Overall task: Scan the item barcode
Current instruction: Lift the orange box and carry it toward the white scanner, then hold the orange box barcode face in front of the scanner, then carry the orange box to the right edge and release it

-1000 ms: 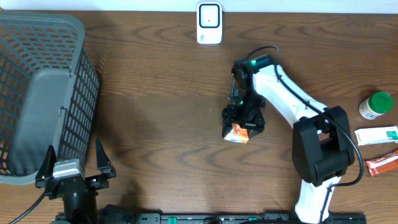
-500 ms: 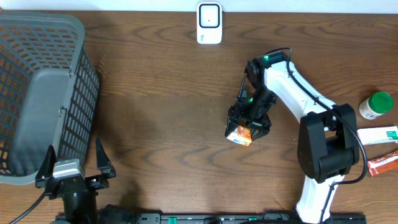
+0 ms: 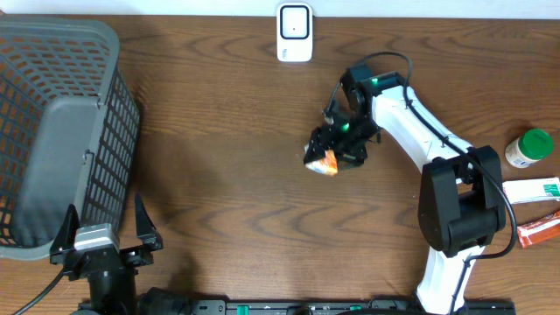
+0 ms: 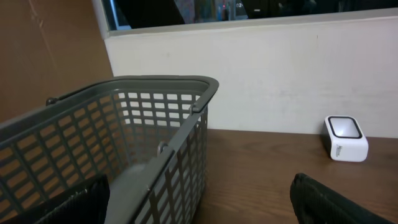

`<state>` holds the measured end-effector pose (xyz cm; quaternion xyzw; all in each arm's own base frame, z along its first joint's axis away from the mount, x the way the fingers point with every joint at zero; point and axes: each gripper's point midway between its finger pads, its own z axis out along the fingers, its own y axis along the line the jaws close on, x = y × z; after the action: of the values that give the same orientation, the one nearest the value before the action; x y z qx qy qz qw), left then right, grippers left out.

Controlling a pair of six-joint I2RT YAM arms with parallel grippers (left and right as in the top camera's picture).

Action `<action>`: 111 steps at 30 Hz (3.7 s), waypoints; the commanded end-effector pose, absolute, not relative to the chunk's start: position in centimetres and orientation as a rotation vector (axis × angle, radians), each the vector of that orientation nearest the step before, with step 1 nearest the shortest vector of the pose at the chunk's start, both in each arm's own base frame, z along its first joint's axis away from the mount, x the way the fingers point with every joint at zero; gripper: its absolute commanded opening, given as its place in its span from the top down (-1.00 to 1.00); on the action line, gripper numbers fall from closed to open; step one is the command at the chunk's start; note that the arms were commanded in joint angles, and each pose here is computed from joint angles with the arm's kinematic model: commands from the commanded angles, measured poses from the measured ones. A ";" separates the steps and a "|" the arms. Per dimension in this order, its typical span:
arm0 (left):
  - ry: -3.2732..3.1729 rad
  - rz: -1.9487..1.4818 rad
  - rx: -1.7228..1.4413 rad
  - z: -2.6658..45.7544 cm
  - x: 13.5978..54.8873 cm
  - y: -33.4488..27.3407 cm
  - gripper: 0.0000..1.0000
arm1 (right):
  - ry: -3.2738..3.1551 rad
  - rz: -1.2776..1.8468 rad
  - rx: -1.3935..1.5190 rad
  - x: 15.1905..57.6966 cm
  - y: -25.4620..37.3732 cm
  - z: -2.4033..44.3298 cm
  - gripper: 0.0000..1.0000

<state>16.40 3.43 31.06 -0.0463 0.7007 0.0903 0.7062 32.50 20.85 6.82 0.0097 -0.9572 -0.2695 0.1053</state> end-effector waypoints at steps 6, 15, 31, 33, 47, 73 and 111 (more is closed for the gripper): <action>1.550 0.200 -0.088 31.1 16.3 3.3 -0.82 | -3.089 -0.958 0.037 41.2 22.4 11.3 -0.32; 1.550 0.200 -0.088 31.1 16.3 3.3 -0.82 | -3.312 -0.982 0.091 51.9 24.2 12.7 -0.22; 1.549 0.200 -0.088 31.1 16.3 3.3 -0.82 | -4.048 -0.547 0.248 64.4 25.2 17.1 -0.08; 1.549 0.200 -0.088 31.1 16.3 3.3 -0.82 | -4.092 -0.470 0.282 65.0 25.9 16.5 -0.08; 1.549 0.200 -0.088 31.1 16.3 3.3 -0.82 | -4.170 -0.140 0.355 66.6 25.3 13.8 -0.08; 1.545 0.199 -0.089 31.2 16.3 3.3 -0.82 | -3.949 0.518 -0.028 57.5 12.4 25.7 -0.09; 1.560 0.203 -0.084 30.9 16.3 3.3 -0.82 | -3.008 0.232 -1.418 40.9 -22.5 16.4 -0.99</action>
<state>16.40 3.43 30.87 -0.0450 0.7033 0.0914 0.7036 39.06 -22.32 10.06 -0.4111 -0.9067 0.0940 -0.0091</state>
